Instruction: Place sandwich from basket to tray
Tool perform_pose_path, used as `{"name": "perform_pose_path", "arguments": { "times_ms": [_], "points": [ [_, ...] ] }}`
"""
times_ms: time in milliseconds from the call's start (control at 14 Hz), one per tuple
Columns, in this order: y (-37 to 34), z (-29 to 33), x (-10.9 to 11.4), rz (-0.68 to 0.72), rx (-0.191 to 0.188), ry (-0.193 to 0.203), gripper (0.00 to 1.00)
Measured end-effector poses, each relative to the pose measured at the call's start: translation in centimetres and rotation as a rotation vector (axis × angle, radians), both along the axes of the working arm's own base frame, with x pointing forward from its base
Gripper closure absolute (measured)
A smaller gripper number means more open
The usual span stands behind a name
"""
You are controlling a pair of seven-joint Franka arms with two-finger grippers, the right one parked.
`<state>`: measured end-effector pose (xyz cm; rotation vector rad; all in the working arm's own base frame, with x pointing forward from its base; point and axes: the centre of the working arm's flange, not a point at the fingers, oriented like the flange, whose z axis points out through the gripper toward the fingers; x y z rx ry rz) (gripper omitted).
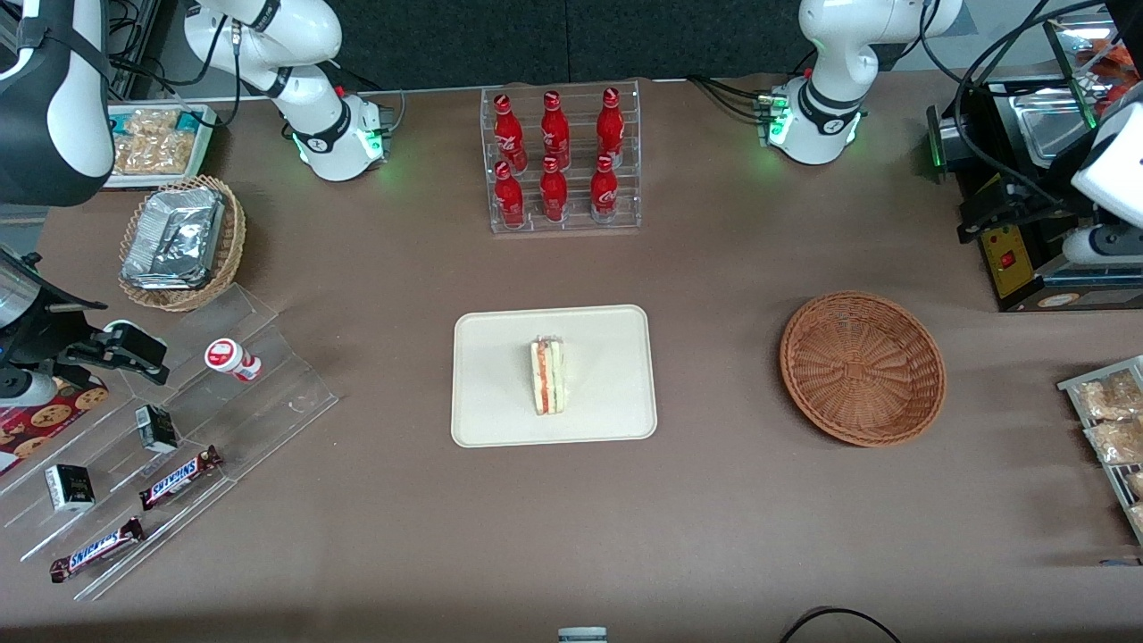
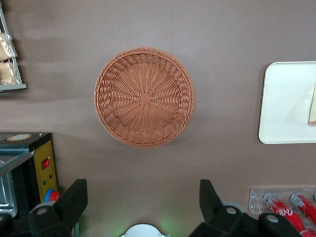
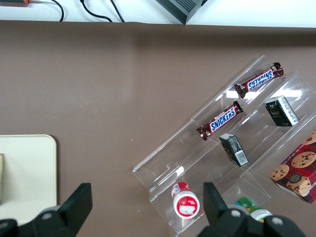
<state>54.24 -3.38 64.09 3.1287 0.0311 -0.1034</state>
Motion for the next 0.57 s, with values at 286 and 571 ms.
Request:
{"name": "perform_pose_path", "arguments": {
  "times_ms": [286, 571],
  "points": [
    [0.0, -0.8, -1.8, 0.001, 0.003, -0.029, 0.0],
    [0.0, -0.2, -2.8, 0.0, 0.004, -0.02, 0.0]
  ]
}}
